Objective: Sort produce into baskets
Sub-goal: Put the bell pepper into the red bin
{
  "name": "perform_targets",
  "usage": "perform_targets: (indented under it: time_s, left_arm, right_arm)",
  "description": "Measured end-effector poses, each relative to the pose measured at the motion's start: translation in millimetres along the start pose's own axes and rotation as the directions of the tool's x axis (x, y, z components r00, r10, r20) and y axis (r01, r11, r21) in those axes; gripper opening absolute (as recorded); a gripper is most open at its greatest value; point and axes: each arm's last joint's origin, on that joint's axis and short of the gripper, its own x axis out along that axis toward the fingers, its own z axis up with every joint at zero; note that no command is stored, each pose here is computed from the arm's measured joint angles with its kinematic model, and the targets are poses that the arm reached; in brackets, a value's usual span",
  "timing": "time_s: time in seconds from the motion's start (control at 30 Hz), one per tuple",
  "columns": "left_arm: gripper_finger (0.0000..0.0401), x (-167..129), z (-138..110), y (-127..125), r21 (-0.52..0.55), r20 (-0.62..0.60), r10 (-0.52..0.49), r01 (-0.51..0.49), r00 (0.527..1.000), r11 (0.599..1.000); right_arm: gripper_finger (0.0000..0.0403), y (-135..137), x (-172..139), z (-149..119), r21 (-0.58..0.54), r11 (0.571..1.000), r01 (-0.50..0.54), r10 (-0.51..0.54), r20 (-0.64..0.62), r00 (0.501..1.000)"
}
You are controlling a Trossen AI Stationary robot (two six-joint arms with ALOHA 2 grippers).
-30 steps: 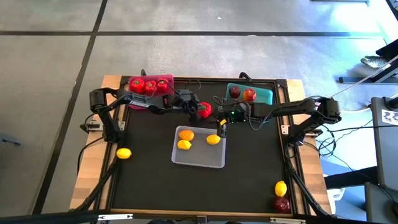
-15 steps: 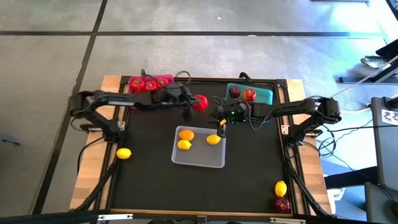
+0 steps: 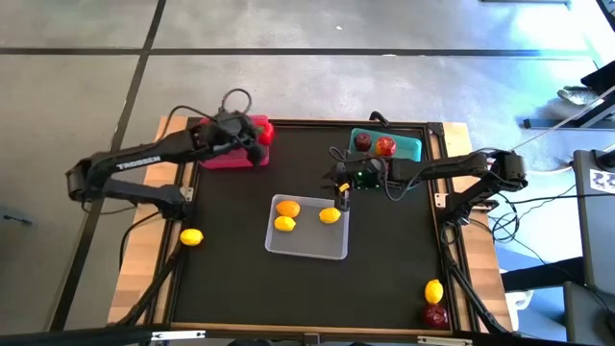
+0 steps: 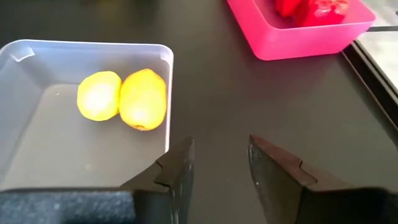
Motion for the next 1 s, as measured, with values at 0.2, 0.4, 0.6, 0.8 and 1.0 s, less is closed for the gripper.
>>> perform_targets:
  time_s: [0.2, 0.4, 0.6, 0.8, 1.0]
  left_arm:
    - [0.003, -1, -19, 26, -0.108, -0.059, 0.106, -0.112, 0.993, 0.988]
    - [0.0034, 15, -47, 40, -0.186, -0.133, 0.172, -0.195, 0.976, 0.963]
    - [0.0038, 25, -66, 44, -0.251, -0.14, 0.151, -0.182, 0.979, 0.951]
    - [0.0031, 31, -82, 43, -0.283, -0.144, 0.141, -0.178, 0.979, 0.942]
    - [0.004, 34, -90, 43, -0.291, -0.139, 0.139, -0.174, 0.981, 0.941]
  right_arm:
    - [0.0152, 0, 0, 0, 0.0, 1.0, 0.004, -0.004, 0.002, 1.0]
    - [0.0152, 0, 0, 0, 0.0, 1.0, 0.004, -0.004, 0.002, 1.0]
    - [0.0152, 0, 0, 0, 0.0, 1.0, 0.005, -0.005, 0.002, 1.0]
    - [0.0152, 0, 0, 2, 0.001, 1.0, 0.006, -0.006, 0.017, 1.0]
    - [0.0152, 0, 0, 3, 0.001, 1.0, 0.007, -0.007, 0.029, 1.0]
